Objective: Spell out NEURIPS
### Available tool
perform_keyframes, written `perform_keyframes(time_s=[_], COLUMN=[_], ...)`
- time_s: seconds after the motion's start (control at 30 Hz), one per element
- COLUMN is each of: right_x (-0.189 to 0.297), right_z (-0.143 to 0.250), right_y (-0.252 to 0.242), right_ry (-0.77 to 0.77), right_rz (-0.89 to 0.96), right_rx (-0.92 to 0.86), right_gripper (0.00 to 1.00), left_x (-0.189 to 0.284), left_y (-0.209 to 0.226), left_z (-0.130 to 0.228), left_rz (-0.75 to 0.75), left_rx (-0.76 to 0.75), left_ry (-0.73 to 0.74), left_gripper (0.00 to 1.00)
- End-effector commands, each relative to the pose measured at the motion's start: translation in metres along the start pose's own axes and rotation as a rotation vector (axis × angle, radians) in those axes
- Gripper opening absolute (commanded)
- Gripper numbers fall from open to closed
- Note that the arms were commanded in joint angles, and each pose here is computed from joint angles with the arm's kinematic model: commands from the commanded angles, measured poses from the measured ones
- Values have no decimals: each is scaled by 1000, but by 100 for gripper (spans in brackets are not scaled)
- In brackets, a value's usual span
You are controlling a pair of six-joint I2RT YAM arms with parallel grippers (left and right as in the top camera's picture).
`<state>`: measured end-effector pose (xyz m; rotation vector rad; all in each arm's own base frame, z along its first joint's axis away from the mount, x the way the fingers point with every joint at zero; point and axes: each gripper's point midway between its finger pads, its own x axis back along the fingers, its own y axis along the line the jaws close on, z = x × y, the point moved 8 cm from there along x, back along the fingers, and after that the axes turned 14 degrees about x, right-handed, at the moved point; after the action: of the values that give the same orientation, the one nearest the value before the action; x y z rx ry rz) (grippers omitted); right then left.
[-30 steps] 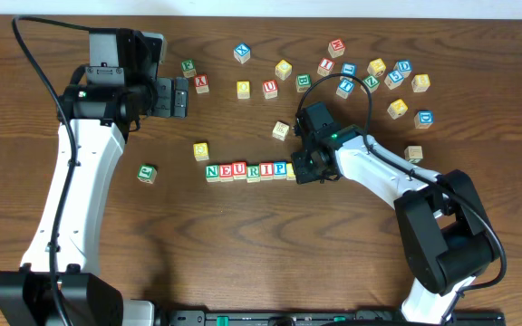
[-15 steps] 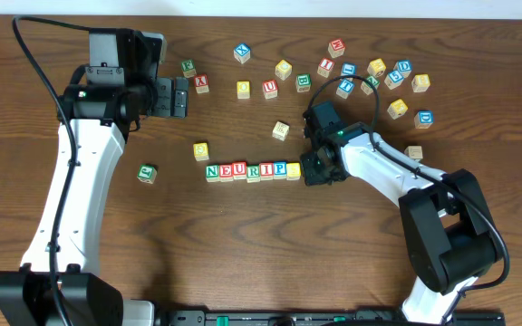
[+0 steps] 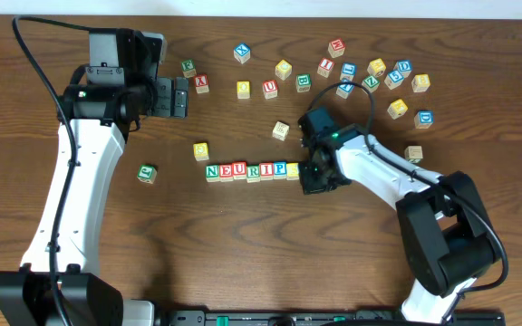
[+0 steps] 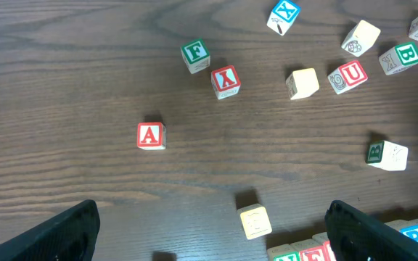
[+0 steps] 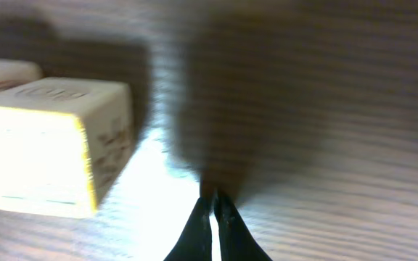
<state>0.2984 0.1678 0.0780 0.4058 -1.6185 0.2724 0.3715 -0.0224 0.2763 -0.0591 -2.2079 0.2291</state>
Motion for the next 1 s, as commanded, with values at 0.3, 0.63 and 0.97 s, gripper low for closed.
perform_keyframes(time_s=[0.3,0.63,0.97], right_x=[36,35,34], right_z=[-8,-7,-7], right_y=[33,33,51], right_ry=[-170,-165,-193], right_rz=[48,48,82], right_rx=[54,55,102], right_gripper=[1,1,1], left_x=[7,7,7], left_y=[-2,-2,-2], left_z=[-7,-7,-7], left_rz=[9,9,9], left_rx=[-12,-12,-12], left_ry=[-28,-28,-28], left_gripper=[98,98,98])
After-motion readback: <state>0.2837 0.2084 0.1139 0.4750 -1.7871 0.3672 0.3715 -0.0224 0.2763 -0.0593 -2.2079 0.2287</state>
